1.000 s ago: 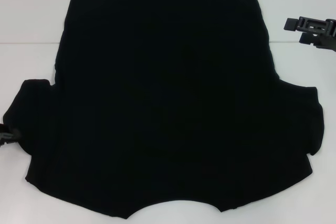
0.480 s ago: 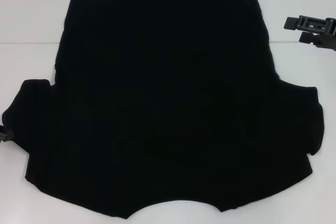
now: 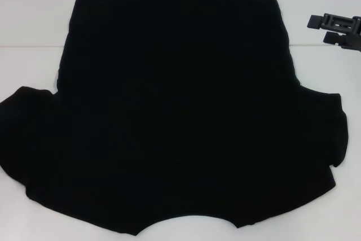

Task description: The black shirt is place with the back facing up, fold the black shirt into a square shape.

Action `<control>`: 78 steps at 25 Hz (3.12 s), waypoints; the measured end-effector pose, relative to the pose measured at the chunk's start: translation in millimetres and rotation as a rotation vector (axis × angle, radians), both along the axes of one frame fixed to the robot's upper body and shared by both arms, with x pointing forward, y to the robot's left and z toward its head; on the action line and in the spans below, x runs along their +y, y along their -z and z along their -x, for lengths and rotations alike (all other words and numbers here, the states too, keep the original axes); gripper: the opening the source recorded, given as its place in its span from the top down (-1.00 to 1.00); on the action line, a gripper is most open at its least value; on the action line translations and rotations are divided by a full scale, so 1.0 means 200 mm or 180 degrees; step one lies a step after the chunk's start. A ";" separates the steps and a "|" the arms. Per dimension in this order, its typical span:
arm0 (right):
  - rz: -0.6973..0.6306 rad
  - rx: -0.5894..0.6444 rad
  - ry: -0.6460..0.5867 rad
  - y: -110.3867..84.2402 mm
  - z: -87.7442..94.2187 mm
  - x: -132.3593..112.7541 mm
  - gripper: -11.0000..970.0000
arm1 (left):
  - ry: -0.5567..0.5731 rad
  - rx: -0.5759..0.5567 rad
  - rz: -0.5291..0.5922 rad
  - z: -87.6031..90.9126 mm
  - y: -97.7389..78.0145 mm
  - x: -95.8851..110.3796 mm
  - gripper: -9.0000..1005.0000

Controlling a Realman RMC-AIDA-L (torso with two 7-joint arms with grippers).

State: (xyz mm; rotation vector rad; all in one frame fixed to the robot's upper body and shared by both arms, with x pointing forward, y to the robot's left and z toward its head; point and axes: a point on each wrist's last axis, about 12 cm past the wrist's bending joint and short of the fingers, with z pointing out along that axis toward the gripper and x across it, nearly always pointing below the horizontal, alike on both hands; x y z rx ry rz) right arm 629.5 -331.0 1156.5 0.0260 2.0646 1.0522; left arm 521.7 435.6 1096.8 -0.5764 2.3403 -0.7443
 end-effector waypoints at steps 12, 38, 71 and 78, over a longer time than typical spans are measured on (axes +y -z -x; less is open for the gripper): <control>-0.0005 -0.0011 -0.0003 -0.01 0.00 0.00 -0.85 | 0.0204 -0.0036 -0.0028 -0.02 -0.09 0.01 0.98; -0.0143 0.0103 0.0025 0.05 0.03 0.00 -0.83 | 0.0509 0.0031 0.0070 -0.06 -0.09 -0.10 0.98; -0.0227 0.0164 0.0030 0.04 0.03 -0.01 -0.82 | 0.1399 0.0164 -0.0051 -0.28 -0.17 -0.45 0.98; -0.0225 0.0167 -0.0001 0.04 0.03 0.00 -0.81 | 0.1611 0.0172 -0.0146 -0.35 -0.20 -0.57 0.98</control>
